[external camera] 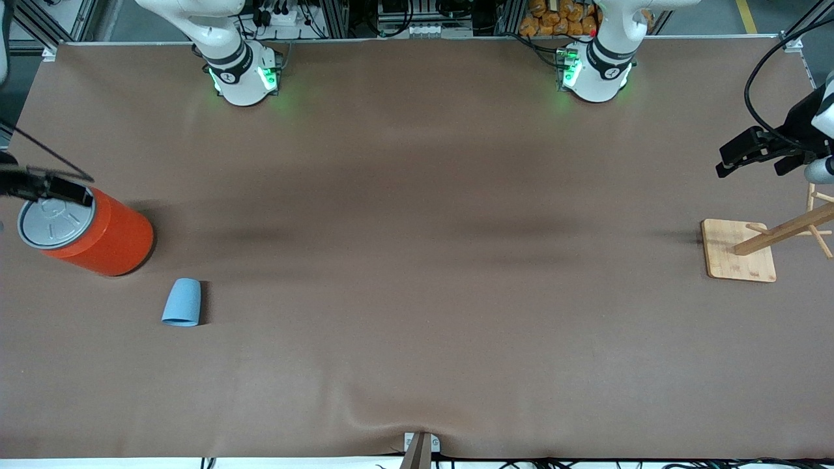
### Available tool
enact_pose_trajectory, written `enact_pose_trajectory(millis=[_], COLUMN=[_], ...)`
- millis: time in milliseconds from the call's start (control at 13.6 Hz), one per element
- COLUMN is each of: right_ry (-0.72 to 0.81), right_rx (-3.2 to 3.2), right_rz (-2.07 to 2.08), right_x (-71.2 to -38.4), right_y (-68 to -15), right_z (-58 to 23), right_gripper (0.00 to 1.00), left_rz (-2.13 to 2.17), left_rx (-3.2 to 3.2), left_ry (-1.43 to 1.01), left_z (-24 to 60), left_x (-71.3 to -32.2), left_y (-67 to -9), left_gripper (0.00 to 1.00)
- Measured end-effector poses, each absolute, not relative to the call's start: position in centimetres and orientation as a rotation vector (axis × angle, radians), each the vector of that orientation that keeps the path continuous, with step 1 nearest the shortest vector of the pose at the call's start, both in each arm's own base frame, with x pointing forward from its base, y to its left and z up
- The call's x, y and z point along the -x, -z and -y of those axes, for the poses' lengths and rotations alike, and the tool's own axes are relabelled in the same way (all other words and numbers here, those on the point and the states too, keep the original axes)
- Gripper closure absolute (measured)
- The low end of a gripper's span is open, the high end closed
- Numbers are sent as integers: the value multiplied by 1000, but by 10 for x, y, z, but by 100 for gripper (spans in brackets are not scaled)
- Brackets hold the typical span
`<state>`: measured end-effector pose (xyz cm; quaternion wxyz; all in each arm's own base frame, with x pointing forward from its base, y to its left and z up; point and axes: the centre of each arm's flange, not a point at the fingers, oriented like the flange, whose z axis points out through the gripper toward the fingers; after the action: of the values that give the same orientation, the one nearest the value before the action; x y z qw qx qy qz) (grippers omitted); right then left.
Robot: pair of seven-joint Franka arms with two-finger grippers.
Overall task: Flip cup
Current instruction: 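Reach the right gripper down to the blue cup lying on its side, then grasp the blue cup with the right gripper and lift it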
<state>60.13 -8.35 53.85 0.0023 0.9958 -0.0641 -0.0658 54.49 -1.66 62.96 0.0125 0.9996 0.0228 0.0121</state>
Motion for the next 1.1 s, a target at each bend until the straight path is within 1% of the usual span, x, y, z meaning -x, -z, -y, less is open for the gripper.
enact_pose_trajectory(millis=[220, 366, 513, 659, 953, 1099], right_ry=[191, 172, 189, 236, 285, 290], right_rx=[-3123, -3123, -3121, -3123, -3129, -3130], right_rz=[182, 160, 153, 102, -54, -128], right_x=[-642, -662, -675, -680, -681, -682], right_y=[-463, -417, -367, -328, -307, -295], right_z=[82, 76, 75, 74, 62, 69], right_gripper=[0, 0, 0, 0, 0, 0], left_rz=[-66, -65, -67, -68, -54, -50], left_rx=[-3116, -3116, -3116, -3116, -3116, -3116], left_ry=[-39, -39, -39, -38, -40, -43], left_z=[18, 19, 18, 18, 23, 24], left_x=[-545, -545, -545, -545, -545, -545], left_y=[-630, -630, -630, -630, -630, -631], left_gripper=[0, 0, 0, 0, 0, 0])
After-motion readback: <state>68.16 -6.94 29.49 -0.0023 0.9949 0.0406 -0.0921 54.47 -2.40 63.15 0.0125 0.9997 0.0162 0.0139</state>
